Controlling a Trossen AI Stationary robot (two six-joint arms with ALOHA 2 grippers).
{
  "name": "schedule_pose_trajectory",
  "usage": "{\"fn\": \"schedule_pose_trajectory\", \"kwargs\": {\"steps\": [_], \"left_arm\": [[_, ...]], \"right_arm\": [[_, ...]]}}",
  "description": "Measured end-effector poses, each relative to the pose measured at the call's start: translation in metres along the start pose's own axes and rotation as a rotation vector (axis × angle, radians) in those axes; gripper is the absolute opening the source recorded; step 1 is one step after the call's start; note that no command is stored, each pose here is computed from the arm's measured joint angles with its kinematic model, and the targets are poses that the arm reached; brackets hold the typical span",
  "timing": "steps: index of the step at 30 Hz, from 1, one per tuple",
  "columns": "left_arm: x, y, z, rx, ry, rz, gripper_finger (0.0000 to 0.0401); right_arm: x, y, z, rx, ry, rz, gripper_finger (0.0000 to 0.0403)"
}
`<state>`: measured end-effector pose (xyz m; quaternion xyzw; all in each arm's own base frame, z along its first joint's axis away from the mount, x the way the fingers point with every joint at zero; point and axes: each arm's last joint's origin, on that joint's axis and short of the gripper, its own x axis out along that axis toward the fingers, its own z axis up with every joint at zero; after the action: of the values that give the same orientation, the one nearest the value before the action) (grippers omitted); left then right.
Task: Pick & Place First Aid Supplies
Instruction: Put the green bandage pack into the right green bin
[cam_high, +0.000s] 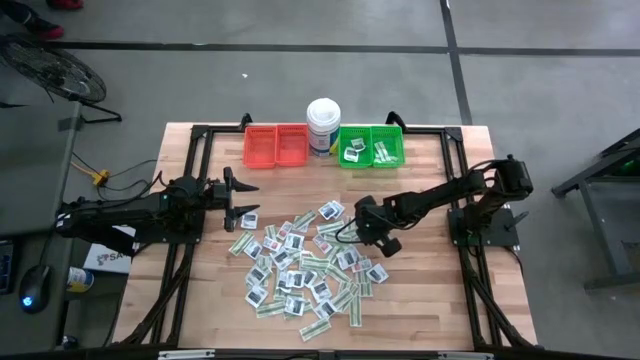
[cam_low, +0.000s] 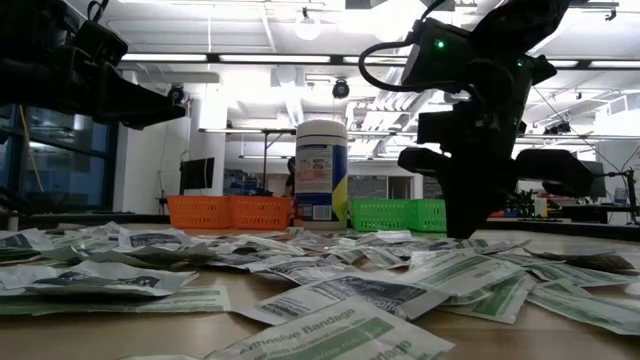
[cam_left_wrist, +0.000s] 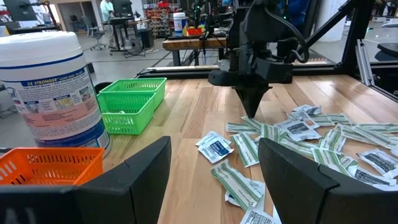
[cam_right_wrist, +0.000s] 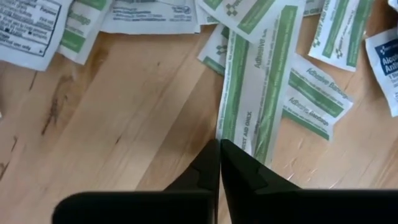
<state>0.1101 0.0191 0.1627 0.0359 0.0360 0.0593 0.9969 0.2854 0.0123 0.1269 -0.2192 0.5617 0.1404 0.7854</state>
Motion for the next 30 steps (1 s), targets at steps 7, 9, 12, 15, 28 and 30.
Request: {"fn": "schedule_pose_trajectory", "kwargs": {"steps": [7, 9, 12, 15, 28, 30], "left_arm": [[0.0, 0.0, 0.0, 0.0, 0.0, 0.0, 0.0238], [0.0, 0.0, 0.0, 0.0, 0.0, 0.0, 0.0238], [0.0, 0.0, 0.0, 0.0, 0.0, 0.0, 0.0238], [0.0, 0.0, 0.0, 0.0, 0.0, 0.0, 0.0238], [0.0, 0.0, 0.0, 0.0, 0.0, 0.0, 0.0238], [0.0, 0.0, 0.0, 0.0, 0.0, 0.0, 0.0238]], "right_arm": [[-0.002, 0.0, 0.0, 0.094, 0.002, -0.011, 0.0001], [-0.005, -0.001, -0.001, 0.119, 0.002, -0.036, 0.0001], [-0.011, -0.002, -0.002, 0.149, 0.007, -0.068, 0.0001], [-0.016, -0.003, -0.002, 0.164, 0.007, -0.084, 0.0], [-0.021, -0.007, 0.0, 0.153, -0.032, -0.115, 0.0015], [-0.021, -0.012, 0.0, 0.168, -0.056, -0.114, 0.0034]]}}
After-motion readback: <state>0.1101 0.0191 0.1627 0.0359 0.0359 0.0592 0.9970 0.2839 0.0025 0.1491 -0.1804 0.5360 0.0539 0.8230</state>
